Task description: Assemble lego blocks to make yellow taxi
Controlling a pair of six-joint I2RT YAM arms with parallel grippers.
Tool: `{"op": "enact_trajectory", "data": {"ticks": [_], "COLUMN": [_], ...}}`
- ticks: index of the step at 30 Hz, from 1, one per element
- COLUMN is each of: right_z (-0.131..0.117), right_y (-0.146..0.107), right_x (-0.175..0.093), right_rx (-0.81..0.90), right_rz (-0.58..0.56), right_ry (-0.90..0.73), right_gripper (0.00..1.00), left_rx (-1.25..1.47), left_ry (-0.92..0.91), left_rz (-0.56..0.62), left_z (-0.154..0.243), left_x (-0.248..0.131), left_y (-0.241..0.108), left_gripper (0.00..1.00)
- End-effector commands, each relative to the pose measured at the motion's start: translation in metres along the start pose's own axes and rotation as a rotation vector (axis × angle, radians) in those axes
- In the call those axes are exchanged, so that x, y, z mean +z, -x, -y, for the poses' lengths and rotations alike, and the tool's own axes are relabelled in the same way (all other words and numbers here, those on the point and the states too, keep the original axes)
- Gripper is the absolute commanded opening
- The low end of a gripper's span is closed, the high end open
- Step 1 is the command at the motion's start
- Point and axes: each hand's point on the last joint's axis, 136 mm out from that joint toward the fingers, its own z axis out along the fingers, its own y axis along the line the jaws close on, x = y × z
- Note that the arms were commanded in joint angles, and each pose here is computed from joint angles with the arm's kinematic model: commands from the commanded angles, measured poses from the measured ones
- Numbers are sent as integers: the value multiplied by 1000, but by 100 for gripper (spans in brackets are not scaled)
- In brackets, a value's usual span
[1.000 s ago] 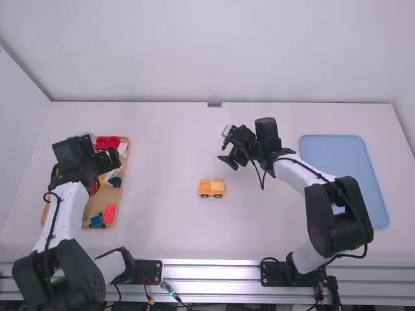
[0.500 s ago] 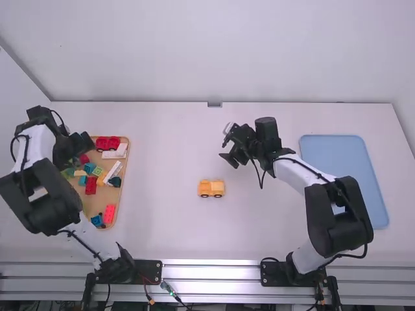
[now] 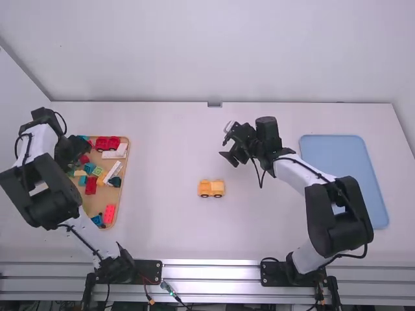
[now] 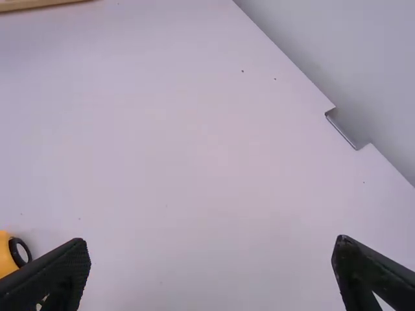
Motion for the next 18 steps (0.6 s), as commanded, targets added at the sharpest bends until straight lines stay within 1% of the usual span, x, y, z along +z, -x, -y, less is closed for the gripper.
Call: {"op": "enact_trajectory", "data": {"ticks": [1,7,12,14,17,18], "right_z": [5,5,5,5,5,5], "right_y": [10,9,9,9,9,8], "right_x": [-6,-6,-6,-6,-6,-6], "right_rx": [-1,-1,0,0,2,3], "right_rz": [21,20,20,20,17,16], "right_ry": [-16,-16,-16,-16,-14,-14], "right_gripper": [99,98,99,99,99,99], "left_rx": [-78,-183,-193,-229,-251,-252], "left_ry": [64,129,106,110,115,112], "left_rz": [-6,15,8,7,9,14], "left_z": [-10,-22,-19,-21,-23,-23], "left_x": [5,4,11,17,24,26], "left_y": [-6,-5,-7,-10,-13,-13], "left_gripper": [70,67,66,59,57,55]}}
